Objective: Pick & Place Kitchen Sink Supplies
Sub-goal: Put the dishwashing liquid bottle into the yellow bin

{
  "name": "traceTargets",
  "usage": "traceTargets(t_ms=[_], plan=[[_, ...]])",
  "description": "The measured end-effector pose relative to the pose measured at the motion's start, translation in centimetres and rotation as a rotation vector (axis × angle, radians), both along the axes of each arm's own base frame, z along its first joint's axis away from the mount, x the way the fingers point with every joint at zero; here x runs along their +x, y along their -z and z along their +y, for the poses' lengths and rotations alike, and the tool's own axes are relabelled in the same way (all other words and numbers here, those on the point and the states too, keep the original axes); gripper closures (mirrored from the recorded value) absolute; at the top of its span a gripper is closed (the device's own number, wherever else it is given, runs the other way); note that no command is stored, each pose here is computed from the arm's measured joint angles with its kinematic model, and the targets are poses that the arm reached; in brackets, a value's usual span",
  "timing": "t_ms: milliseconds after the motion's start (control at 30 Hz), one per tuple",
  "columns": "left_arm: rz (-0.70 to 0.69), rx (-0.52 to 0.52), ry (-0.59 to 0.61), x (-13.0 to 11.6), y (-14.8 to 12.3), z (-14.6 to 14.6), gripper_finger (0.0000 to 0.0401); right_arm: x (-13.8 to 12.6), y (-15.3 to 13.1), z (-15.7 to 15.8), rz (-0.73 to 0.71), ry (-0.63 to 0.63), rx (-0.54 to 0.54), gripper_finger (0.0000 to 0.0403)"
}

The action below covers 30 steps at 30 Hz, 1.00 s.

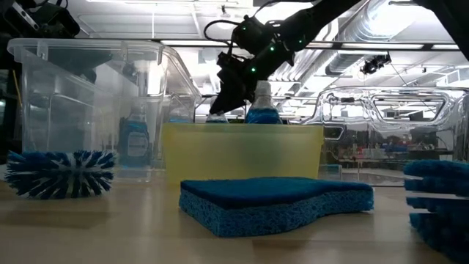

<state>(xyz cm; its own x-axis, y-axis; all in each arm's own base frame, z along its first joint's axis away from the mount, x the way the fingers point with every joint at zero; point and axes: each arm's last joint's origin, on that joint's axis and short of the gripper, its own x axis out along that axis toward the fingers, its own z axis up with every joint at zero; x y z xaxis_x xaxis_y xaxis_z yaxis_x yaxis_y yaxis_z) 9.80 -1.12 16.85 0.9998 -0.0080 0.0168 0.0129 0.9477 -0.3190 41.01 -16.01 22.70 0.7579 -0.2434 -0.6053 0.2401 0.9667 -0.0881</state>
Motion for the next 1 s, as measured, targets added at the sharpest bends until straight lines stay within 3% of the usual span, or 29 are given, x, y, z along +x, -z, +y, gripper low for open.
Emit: traceTargets(t_ms=[367, 633, 1000], plan=[[0.0, 0.0, 0.0, 0.0, 0.0, 0.0, 0.0399, 0.1, 0.2, -0.1, 0.001, 0.001, -0.006, 0.0255], [0.0, 0.0, 0.0, 0.0, 0.0, 0.0, 0.0399, 0.1, -0.2, -0.3, 0.0, 0.026, -0.005, 0.026], [0.0, 0.0, 0.0, 0.0, 0.0, 0.0, 0.0399, 0.6, -3.1, -0.6, -0.001, 0.028, -0.001, 0.0262]])
